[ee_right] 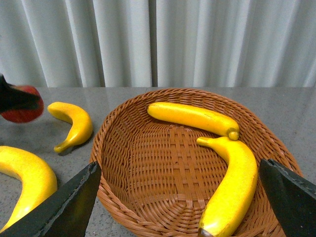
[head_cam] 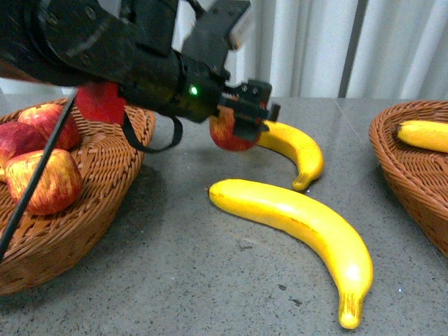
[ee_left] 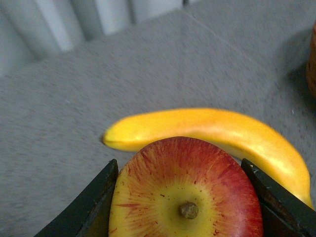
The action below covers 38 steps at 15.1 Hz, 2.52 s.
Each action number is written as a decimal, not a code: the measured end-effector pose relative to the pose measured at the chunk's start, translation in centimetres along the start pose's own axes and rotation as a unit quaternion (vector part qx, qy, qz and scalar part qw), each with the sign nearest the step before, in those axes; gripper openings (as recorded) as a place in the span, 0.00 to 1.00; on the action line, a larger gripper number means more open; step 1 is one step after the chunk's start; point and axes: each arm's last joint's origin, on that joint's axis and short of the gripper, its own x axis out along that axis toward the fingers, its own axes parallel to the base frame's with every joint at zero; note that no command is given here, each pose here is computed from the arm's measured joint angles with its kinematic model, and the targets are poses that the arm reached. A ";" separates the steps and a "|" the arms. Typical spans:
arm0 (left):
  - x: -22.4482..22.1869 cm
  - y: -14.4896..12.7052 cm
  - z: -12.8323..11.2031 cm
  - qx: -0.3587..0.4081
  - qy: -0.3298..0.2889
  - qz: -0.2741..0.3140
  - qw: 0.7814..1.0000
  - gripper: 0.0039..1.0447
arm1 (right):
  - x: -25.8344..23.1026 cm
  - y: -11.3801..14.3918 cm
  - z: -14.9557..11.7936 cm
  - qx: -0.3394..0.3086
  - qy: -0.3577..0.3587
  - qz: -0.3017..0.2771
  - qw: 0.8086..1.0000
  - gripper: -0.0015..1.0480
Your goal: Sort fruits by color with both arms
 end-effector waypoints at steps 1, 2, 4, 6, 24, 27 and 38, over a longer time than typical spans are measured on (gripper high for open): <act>-1.4 0.8 1.3 -0.013 -0.024 0.030 0.999 0.62 | 0.0 0.0 0.0 0.000 0.000 0.000 1.000 0.94; -2.6 1.5 2.2 -0.025 -0.044 0.055 0.997 0.62 | 0.0 0.0 0.0 0.000 0.000 0.000 1.000 0.94; -7.1 5.0 3.4 -0.087 -0.068 0.163 0.980 0.62 | 0.0 0.0 0.0 0.000 0.000 0.000 1.000 0.94; -9.1 7.8 1.3 -0.135 -0.037 0.227 0.964 0.62 | 0.0 0.0 0.0 0.000 0.000 0.000 1.000 0.94; -12.9 3.6 0.8 -0.108 -0.037 0.212 0.971 0.94 | 0.0 0.0 0.0 0.000 0.000 0.000 1.000 0.94; -18.0 -0.3 1.0 -0.027 -0.093 0.229 0.968 0.94 | 0.0 0.0 0.0 0.000 0.000 0.000 1.000 0.94; -26.2 -1.5 -11.1 -0.092 -0.189 0.283 0.936 0.01 | 0.0 0.0 0.0 0.000 0.000 0.000 1.000 0.94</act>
